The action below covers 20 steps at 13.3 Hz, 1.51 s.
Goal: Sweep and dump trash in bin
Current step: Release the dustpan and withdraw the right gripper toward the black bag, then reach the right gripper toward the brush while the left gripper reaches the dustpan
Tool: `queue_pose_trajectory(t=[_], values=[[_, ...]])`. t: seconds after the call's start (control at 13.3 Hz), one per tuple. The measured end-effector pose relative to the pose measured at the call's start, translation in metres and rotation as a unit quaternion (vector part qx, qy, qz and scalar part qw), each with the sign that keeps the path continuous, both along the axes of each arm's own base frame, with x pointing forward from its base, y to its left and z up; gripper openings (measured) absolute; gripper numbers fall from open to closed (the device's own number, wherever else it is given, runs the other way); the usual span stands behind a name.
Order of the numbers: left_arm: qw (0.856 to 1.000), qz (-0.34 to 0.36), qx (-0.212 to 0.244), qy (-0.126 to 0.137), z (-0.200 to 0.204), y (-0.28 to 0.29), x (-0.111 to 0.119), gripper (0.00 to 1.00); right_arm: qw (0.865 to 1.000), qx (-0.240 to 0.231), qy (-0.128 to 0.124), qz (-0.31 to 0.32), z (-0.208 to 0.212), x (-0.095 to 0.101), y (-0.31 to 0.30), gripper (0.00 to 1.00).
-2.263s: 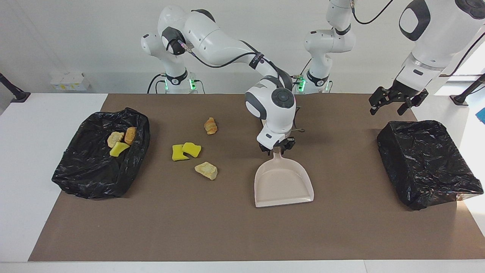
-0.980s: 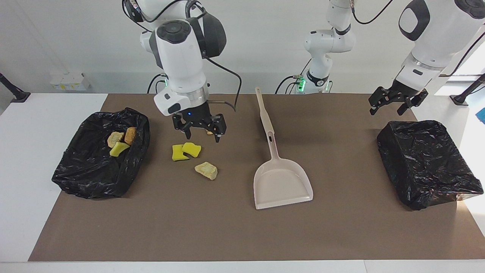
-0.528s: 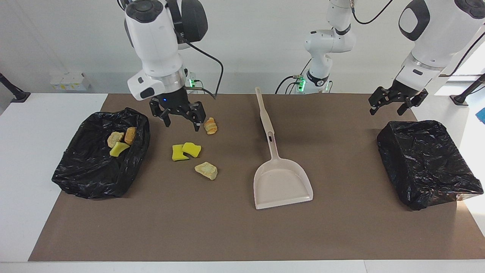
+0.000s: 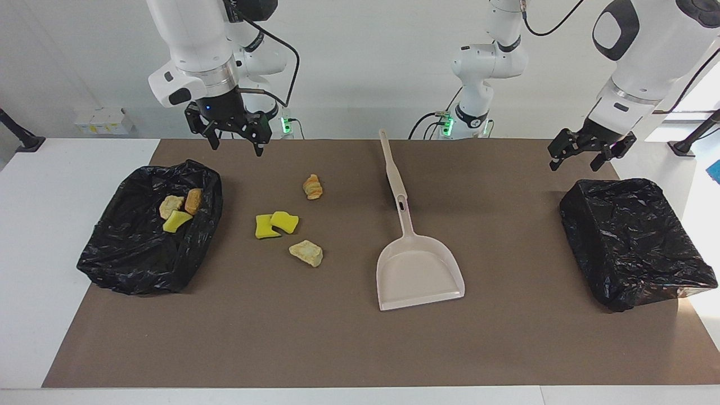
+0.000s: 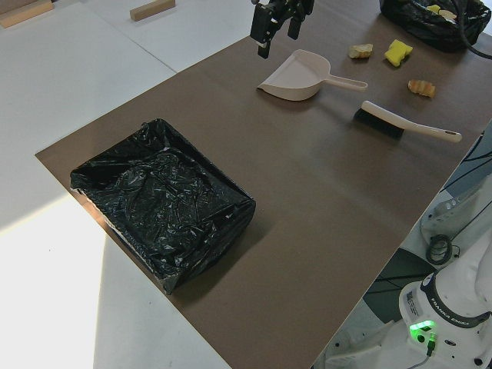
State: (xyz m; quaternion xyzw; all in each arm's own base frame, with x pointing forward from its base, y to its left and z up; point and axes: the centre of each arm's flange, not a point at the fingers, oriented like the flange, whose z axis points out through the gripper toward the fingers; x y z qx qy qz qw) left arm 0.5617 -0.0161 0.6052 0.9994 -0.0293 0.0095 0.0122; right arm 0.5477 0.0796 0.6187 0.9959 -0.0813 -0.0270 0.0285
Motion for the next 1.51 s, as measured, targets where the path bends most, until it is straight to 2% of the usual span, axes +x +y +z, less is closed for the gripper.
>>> queue_pose_trajectory(t=[0.3, 0.53, 0.91, 1.21, 1.51], values=[[1.0, -0.004, 0.0, -0.002, 0.0, -0.004, 0.0, 1.0, 1.0, -0.004, 0.0, 0.001, -0.002, -0.014, 0.001, 1.0], [1.0, -0.013, -0.001, -0.014, -0.006, -0.019, 0.003, 1.0, 1.0, -0.004, 0.001, 0.001, -0.003, -0.014, 0.0, 1.0], [0.999, -0.034, -0.002, -0.011, -0.044, -0.067, 0.0, 1.0, 1.0, -0.003, -0.003, 0.001, -0.003, -0.013, 0.001, 1.0], [0.999, -0.043, -0.002, -0.01, -0.056, -0.081, -0.002, 1.0, 1.0, -0.001, -0.007, 0.004, -0.002, -0.013, 0.004, 1.0], [0.999, -0.035, -0.003, -0.02, -0.034, -0.072, 0.004, 1.0, 0.998, 0.008, -0.003, 0.059, -0.008, -0.025, 0.064, 1.0]])
